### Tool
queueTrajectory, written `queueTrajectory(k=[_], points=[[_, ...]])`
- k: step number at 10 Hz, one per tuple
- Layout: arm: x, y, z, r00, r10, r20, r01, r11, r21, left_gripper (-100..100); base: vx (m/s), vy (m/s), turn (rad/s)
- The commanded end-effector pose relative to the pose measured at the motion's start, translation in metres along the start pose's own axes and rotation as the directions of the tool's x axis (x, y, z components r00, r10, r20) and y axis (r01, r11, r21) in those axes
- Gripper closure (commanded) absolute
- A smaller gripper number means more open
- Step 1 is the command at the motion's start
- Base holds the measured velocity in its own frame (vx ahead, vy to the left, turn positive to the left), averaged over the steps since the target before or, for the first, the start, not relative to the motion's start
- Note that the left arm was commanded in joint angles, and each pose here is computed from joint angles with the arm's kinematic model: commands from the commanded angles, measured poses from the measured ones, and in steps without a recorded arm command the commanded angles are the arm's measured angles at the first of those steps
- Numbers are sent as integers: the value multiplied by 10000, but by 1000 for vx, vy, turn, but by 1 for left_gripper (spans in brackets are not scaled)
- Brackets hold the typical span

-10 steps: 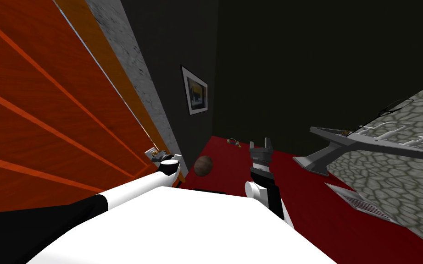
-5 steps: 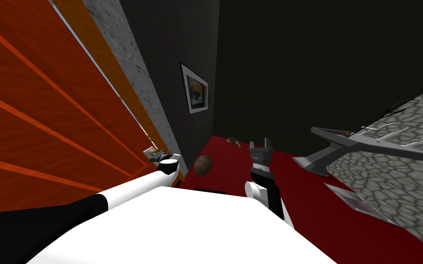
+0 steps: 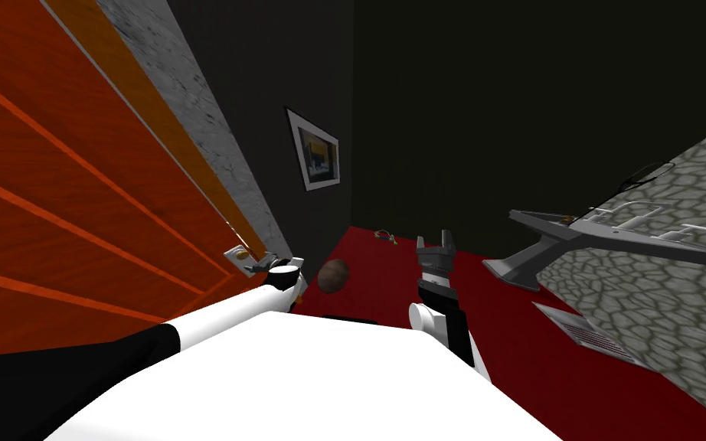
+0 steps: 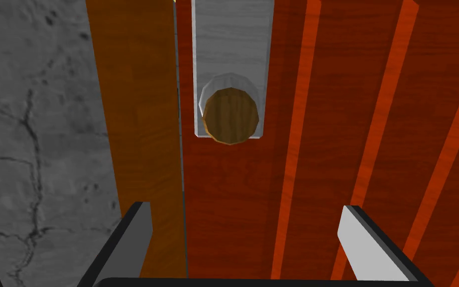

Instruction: Push the door open

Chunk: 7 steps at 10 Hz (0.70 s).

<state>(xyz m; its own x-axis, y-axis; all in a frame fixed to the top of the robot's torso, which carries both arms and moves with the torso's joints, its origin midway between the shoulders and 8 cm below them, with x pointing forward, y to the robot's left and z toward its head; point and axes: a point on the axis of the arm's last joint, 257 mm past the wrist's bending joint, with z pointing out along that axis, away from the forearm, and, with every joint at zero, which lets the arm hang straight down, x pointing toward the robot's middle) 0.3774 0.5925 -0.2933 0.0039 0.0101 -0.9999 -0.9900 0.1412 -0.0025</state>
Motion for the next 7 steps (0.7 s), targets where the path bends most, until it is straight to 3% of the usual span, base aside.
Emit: queueTrajectory(k=[1,2,5,7], points=[[0,0,0,10000,0,0,0,10000,0,-100,-4,-65,-1],[-66,130,125,9998,2,178,4,9994,-342,-100,-27,91,-63],[-104,262,214,9995,20,310,1,9977,-674,-100,-12,197,-62],[-90,353,228,9994,50,330,-20,9959,-905,-100,-22,206,-92]])
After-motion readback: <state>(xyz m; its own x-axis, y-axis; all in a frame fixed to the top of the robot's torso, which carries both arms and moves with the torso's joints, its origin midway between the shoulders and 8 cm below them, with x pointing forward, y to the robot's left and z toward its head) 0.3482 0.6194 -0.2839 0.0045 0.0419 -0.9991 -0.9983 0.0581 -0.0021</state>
